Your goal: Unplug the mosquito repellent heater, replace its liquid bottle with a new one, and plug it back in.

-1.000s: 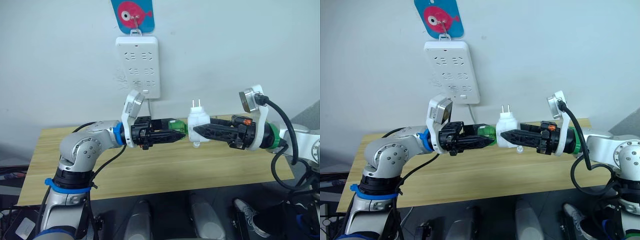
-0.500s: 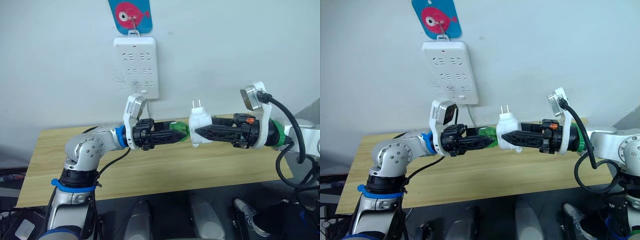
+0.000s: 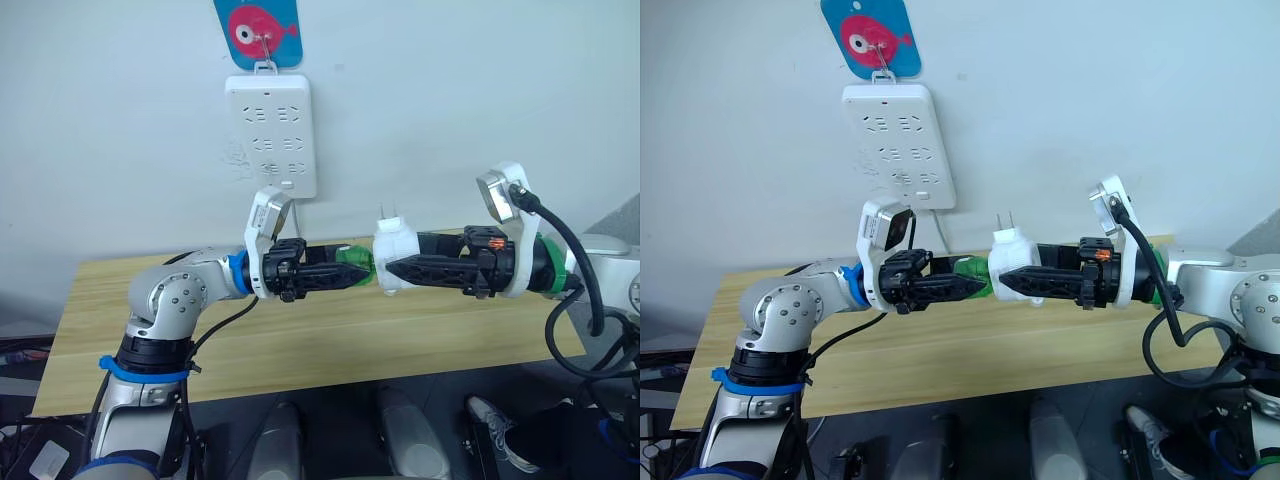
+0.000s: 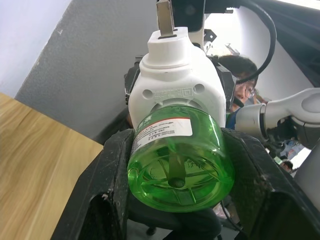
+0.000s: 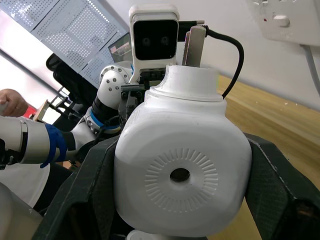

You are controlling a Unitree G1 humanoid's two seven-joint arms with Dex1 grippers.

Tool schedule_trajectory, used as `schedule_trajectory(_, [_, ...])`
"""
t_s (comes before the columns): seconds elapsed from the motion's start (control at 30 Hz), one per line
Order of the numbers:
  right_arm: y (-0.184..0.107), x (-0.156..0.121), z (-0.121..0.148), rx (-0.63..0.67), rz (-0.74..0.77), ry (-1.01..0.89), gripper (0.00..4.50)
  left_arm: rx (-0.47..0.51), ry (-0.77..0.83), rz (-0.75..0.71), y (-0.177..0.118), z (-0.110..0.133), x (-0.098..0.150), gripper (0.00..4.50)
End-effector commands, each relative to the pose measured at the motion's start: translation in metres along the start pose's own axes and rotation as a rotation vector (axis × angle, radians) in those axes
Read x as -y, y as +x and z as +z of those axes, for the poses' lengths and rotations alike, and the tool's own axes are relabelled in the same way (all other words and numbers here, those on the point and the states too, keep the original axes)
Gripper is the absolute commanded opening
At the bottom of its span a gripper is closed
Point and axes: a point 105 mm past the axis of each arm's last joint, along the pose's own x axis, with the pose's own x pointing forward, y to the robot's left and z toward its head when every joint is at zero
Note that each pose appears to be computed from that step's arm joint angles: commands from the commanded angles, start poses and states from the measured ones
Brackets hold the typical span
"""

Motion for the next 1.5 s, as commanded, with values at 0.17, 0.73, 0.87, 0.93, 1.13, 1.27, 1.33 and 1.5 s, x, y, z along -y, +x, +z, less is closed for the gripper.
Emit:
schedule_trajectory(0.17, [0.008, -0.020, -0.007, -0.059, 0.100, 0.056, 4.41, -0.040, 0.068, -0.076, 0.023, -0.004, 0.012, 2.30])
schedule_trajectory(0.73, [-0.005, -0.004, -0.008, -0.049, -0.016, 0.142, 4.50, 0.021, 0.030, -0.047, 0.019, 0.002, 0.008, 2.30])
schedule_trajectory(0.87, [-0.011, -0.005, -0.008, -0.040, -0.004, 0.165, 4.50, 0.037, 0.018, -0.025, 0.015, 0.004, 0.006, 2.30])
schedule_trajectory(0.93, [-0.017, -0.007, -0.008, -0.044, -0.003, 0.133, 4.50, 0.061, 0.013, -0.001, 0.013, 0.007, 0.002, 2.30])
schedule_trajectory(1.13, [-0.027, -0.019, -0.027, -0.105, 0.000, 0.008, 4.50, 0.118, 0.034, 0.089, 0.013, 0.015, -0.014, 2.30])
schedule_trajectory(1.27, [-0.036, 0.000, -0.030, -0.087, -0.121, -0.086, 3.89, 0.115, 0.015, 0.065, 0.013, 0.019, -0.012, 2.30])
schedule_trajectory(1.33, [-0.041, 0.011, -0.025, -0.066, -0.172, -0.125, 3.16, 0.086, 0.006, 0.039, 0.012, 0.017, -0.007, 2.30])
schedule_trajectory(1.5, [-0.051, 0.028, -0.023, -0.063, -0.234, -0.155, 1.29, 0.041, -0.015, -0.008, 0.010, 0.017, 0.001, 2.30])
